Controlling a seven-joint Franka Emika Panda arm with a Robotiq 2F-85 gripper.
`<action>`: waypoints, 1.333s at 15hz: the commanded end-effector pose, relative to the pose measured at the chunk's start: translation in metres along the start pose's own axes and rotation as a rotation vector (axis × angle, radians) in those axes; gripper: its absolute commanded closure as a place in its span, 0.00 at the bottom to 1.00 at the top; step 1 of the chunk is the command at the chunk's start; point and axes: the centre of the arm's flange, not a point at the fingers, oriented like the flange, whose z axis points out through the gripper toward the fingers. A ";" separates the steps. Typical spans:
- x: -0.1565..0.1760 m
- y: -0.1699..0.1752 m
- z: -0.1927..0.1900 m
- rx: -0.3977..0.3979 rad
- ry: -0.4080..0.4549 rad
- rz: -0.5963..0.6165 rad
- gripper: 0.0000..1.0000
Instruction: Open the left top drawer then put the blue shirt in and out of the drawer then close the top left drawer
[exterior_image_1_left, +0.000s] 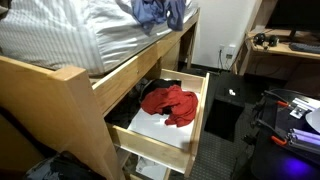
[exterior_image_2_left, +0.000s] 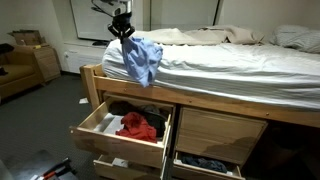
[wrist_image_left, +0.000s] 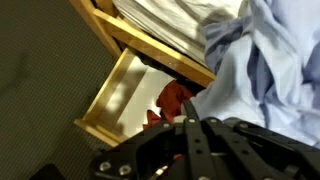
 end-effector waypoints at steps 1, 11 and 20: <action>-0.026 0.013 -0.053 -0.101 0.066 -0.002 1.00; -0.013 0.041 0.070 -0.182 0.093 -0.161 1.00; 0.009 0.064 0.197 -0.201 0.031 -0.225 1.00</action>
